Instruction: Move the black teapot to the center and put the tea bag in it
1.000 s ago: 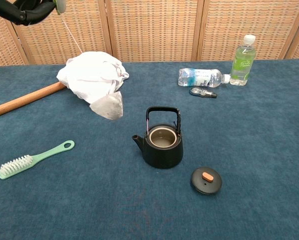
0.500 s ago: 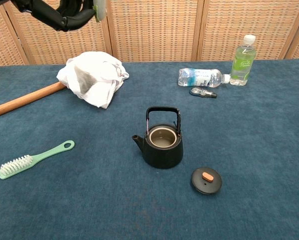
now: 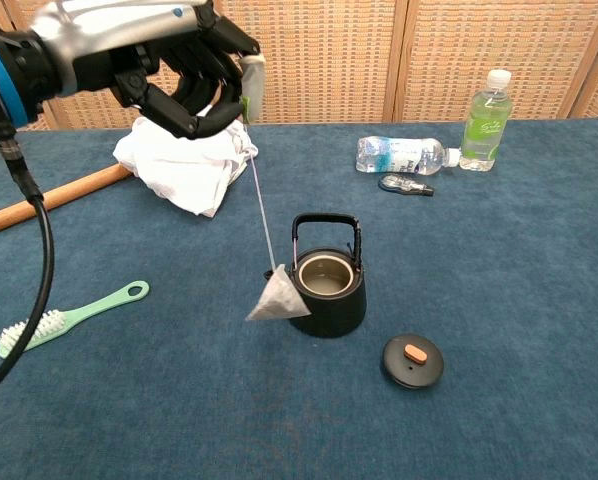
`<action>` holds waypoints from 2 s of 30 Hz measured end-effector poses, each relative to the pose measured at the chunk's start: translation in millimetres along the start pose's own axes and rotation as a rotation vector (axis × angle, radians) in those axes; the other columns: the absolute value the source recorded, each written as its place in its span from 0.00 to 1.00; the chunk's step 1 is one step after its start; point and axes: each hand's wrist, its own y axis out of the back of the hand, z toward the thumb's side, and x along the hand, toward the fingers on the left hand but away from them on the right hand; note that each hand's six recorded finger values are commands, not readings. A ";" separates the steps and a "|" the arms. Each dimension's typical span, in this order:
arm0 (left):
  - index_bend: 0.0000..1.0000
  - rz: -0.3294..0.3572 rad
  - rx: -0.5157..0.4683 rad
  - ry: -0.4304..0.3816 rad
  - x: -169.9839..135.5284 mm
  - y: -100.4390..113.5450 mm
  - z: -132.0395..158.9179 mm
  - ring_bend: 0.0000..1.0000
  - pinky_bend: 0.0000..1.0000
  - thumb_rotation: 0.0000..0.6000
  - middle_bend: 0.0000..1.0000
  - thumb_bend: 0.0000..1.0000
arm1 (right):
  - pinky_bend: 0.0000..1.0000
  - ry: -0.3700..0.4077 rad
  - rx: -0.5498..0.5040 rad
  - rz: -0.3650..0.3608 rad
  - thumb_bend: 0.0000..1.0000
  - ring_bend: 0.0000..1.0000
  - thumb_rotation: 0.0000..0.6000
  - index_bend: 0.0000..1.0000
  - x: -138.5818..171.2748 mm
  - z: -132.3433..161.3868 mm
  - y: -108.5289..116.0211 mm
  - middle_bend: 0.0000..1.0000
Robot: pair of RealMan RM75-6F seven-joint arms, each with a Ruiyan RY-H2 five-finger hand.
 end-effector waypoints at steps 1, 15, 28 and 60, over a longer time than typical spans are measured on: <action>0.64 -0.006 0.002 0.002 1.8 -3.5 0.0 0.71 0.72 1.00 0.71 0.54 | 0.21 -0.002 0.001 0.002 0.58 0.13 1.00 0.27 0.1 -1.1 0.1 0.23; 0.64 -0.029 -0.014 0.022 21.0 -27.2 0.5 0.71 0.72 1.00 0.71 0.54 | 0.21 -0.015 -0.012 0.015 0.58 0.13 1.00 0.27 0.0 -6.6 -2.4 0.23; 0.64 0.006 -0.040 0.005 37.3 -19.4 12.2 0.71 0.72 1.00 0.71 0.54 | 0.21 -0.032 -0.015 0.014 0.58 0.13 1.00 0.27 -1.0 -13.4 0.1 0.23; 0.64 0.008 -0.028 -0.034 55.8 -14.1 35.6 0.71 0.72 1.00 0.71 0.54 | 0.21 -0.051 -0.024 0.018 0.58 0.13 1.00 0.27 -0.2 -21.7 -0.8 0.23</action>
